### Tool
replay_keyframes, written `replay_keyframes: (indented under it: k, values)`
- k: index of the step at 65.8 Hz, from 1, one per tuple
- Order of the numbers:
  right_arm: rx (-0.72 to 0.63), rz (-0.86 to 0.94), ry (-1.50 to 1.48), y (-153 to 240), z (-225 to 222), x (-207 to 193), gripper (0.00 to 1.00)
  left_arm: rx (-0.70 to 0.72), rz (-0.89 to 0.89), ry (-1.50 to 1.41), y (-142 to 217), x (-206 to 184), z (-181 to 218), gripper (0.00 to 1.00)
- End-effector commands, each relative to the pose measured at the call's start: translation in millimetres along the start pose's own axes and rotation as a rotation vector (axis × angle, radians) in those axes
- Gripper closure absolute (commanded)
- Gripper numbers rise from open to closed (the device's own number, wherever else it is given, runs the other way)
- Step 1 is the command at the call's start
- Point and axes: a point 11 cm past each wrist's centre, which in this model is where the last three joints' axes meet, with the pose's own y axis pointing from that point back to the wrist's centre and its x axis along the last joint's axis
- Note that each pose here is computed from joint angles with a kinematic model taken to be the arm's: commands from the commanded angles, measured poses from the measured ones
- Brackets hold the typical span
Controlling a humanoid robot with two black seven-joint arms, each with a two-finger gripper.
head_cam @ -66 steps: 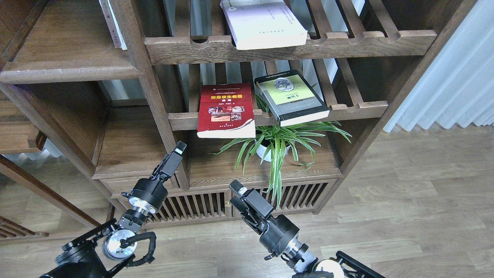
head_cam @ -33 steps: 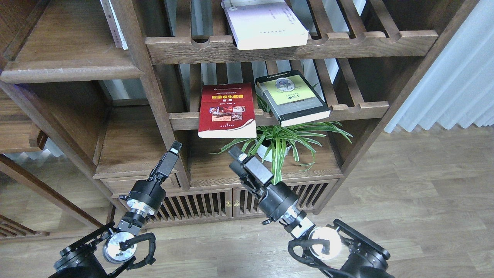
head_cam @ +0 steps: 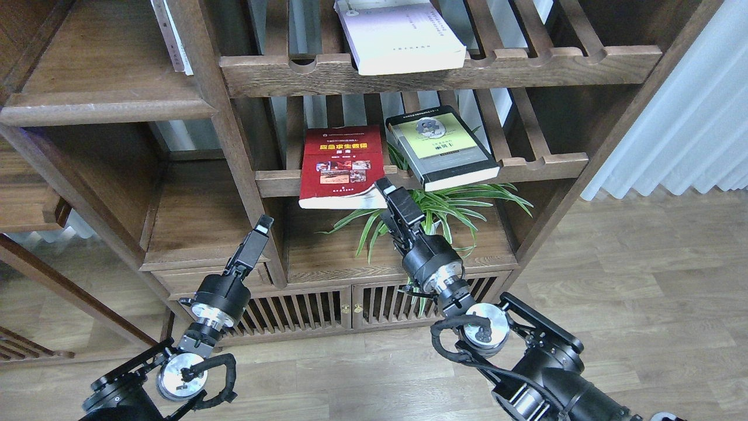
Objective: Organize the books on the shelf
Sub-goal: 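Raise both grippers toward the red book on the middle shelf, then push the right gripper against the red book's edge to tilt it out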
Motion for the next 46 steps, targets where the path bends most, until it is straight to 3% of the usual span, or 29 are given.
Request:
replay_keyframes:
  k: [1, 46]
  values:
    - [-0.019, 0.023, 0.030, -2, 3, 7, 0.01, -0.001, 0.004, -0.002, 0, 1, 0, 0.00]
    - [-0.083, 0.017, 0.139, -27, 1, -8, 0.01, -0.009, 0.019, -0.001, -1, 4, -1, 0.00]
